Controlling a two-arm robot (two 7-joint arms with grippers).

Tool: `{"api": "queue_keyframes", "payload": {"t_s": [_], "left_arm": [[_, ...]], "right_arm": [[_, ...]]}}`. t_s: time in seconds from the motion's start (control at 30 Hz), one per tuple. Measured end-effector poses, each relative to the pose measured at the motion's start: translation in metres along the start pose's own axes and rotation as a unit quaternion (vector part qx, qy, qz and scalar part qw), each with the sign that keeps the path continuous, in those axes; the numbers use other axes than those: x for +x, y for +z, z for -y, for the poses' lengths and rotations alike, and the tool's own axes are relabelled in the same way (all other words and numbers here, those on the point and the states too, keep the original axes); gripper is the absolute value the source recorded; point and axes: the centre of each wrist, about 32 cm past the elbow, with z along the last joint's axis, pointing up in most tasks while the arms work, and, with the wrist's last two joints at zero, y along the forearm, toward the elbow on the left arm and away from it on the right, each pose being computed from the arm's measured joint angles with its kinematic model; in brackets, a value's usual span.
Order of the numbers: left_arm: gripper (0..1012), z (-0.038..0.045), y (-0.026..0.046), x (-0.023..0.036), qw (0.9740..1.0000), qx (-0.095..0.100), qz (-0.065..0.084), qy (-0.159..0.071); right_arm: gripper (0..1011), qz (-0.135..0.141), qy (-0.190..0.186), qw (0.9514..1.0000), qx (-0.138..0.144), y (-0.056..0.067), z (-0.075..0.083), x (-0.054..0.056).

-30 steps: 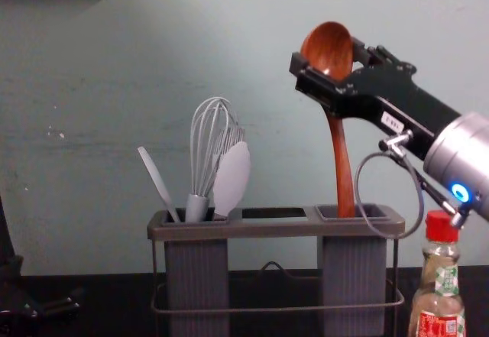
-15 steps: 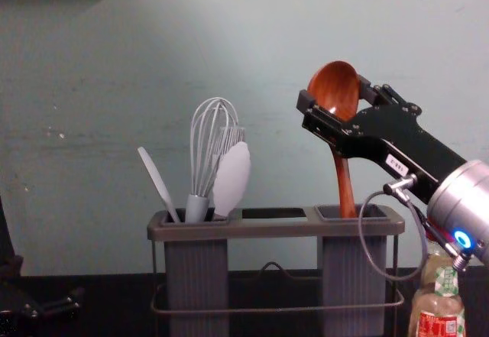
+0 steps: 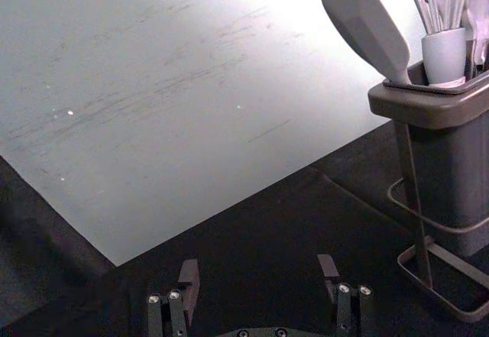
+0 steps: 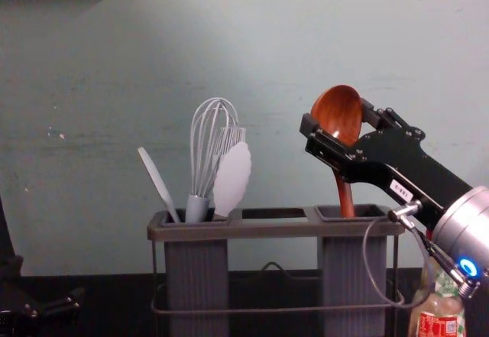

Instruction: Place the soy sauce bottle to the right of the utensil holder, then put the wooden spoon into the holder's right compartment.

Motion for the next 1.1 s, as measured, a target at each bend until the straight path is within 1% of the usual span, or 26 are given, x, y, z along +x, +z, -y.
{"api": "queue_keyframes", "payload": {"t_s": [0.67, 1.1], "left_arm": [[1011, 0.0, 0.0, 0.0, 1.0, 0.0, 0.0, 0.0], [1011, 0.0, 0.0, 0.0, 1.0, 0.0, 0.0, 0.0]], "right_arm": [[840, -0.003, -0.005, 1.0, -0.005, -0.004, 0.007, -0.003], [840, 0.0, -0.002, 1.0, 0.0, 0.001, 0.012, -0.006]]}}
